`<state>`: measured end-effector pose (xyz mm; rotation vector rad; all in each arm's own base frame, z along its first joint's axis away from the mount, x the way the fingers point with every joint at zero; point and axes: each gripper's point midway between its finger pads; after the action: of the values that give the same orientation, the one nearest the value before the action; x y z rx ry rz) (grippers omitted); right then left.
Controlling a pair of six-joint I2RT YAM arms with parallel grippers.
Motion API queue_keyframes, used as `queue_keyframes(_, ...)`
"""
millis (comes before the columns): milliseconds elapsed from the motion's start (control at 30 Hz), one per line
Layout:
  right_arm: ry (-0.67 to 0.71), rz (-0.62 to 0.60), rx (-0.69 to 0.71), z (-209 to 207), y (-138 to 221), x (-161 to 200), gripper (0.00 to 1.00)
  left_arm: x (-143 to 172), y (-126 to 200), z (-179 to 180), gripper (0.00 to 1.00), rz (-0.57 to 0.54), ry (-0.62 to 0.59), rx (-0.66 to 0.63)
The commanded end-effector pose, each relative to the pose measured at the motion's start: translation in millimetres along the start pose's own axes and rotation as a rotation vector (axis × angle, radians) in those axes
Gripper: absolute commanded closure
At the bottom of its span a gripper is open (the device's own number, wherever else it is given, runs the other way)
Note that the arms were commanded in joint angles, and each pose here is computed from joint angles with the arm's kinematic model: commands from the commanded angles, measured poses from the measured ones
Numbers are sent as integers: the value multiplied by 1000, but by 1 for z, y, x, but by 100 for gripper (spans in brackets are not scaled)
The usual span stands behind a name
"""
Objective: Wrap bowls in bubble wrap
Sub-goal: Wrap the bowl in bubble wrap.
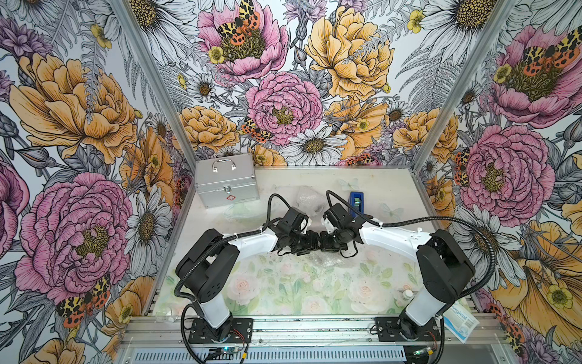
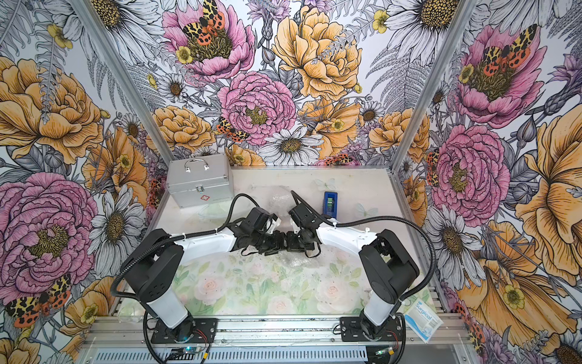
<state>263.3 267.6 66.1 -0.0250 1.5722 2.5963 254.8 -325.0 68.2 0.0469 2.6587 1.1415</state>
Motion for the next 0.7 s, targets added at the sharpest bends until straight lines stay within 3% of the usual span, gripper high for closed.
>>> queue_keyframes(0,50,-81,-108,27,21,-16,100,5,9,21,34,-12,58,-70)
queue_keyframes(200,33,-95,-147,21,34,-31,100,7,42,13,32,-80,-34,-141)
queue_keyframes(367,35,-54,-199,28,36,-28,100,8,53,-13,47,-123,-130,-101)
queue_keyframes(533,27,-41,-199,25,34,-23,100,3,34,-24,53,-94,-151,-21)
queue_keyframes(667,29,-45,-204,26,37,-23,100,-8,18,-12,48,-60,-144,-46)
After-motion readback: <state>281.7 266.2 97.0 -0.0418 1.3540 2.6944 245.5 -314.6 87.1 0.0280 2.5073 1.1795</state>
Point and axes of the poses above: each gripper's point midway between its finger pads, its own y axis back along the fingers, its own z axis along the line the jaws close on, x = y × z, and after that the axes turned 11 degrees about -y, right-handed
